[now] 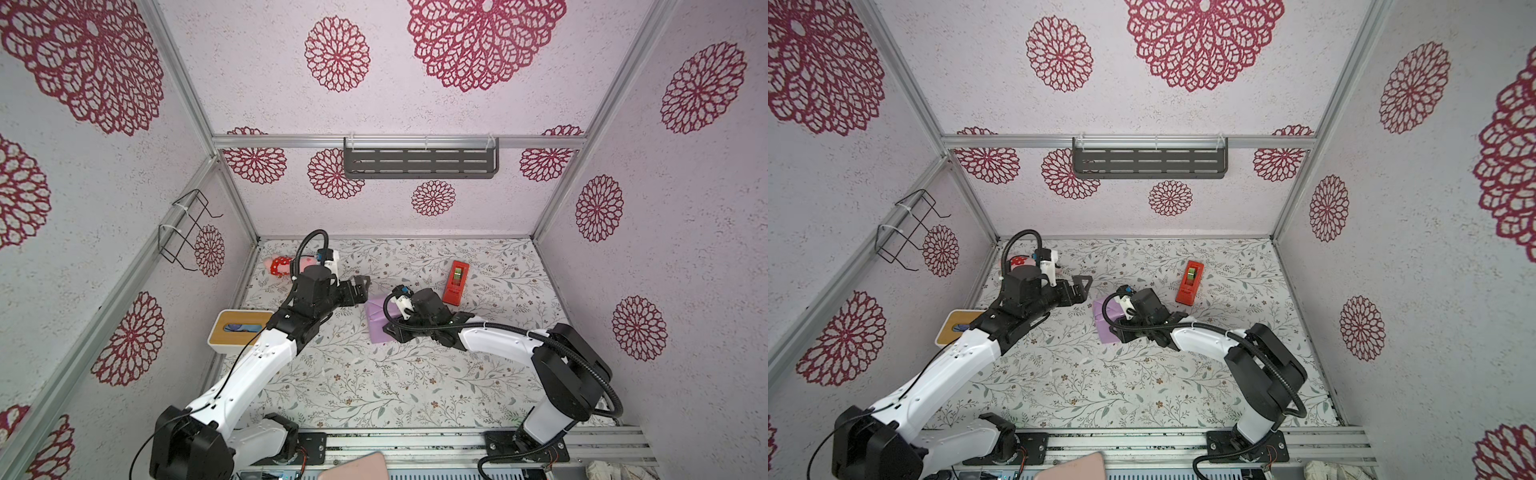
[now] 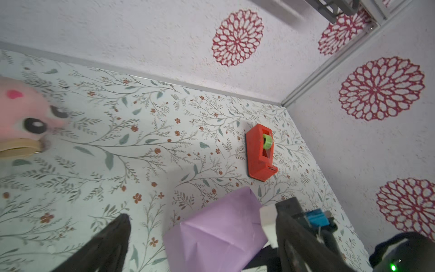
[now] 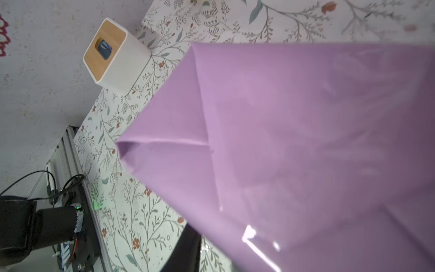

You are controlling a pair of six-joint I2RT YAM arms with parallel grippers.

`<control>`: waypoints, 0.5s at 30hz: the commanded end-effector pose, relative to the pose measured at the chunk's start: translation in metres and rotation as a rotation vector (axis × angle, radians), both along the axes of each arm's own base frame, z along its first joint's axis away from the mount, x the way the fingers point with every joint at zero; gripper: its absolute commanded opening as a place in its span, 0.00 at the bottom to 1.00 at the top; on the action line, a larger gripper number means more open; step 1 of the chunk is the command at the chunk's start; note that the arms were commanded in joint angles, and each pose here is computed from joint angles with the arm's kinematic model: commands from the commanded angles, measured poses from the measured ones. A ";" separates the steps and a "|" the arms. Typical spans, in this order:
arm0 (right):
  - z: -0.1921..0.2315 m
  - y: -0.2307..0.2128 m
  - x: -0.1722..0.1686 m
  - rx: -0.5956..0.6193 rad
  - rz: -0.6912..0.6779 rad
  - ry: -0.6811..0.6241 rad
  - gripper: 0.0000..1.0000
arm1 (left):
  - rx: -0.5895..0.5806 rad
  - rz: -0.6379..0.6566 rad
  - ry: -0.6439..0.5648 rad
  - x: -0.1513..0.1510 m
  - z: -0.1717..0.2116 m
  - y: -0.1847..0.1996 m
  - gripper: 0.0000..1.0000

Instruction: Wrap the gift box in paper

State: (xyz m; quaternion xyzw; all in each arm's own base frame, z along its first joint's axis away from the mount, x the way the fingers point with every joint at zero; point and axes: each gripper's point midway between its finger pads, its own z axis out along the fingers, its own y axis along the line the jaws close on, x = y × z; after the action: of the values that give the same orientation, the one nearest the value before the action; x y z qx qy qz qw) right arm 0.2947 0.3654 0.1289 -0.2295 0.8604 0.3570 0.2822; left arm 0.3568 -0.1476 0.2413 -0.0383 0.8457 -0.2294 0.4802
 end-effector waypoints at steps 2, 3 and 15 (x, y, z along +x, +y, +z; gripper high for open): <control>0.049 0.005 0.050 0.079 -0.070 -0.121 0.24 | 0.036 0.110 0.055 -0.003 -0.026 0.030 0.98; 0.048 0.005 0.058 0.077 -0.086 -0.116 0.24 | 0.038 0.123 0.060 -0.003 -0.029 0.034 0.98; 0.068 -0.160 0.073 -0.360 -0.534 -0.360 0.49 | 0.187 0.360 -0.010 -0.012 -0.033 0.105 1.00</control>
State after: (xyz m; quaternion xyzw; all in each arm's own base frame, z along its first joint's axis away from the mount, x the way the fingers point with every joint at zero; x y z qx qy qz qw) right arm 0.3603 0.2897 0.1668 -0.1500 0.8768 0.2463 0.3849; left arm 0.3487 -0.0772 0.1971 -0.1180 0.8601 -0.1267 0.4799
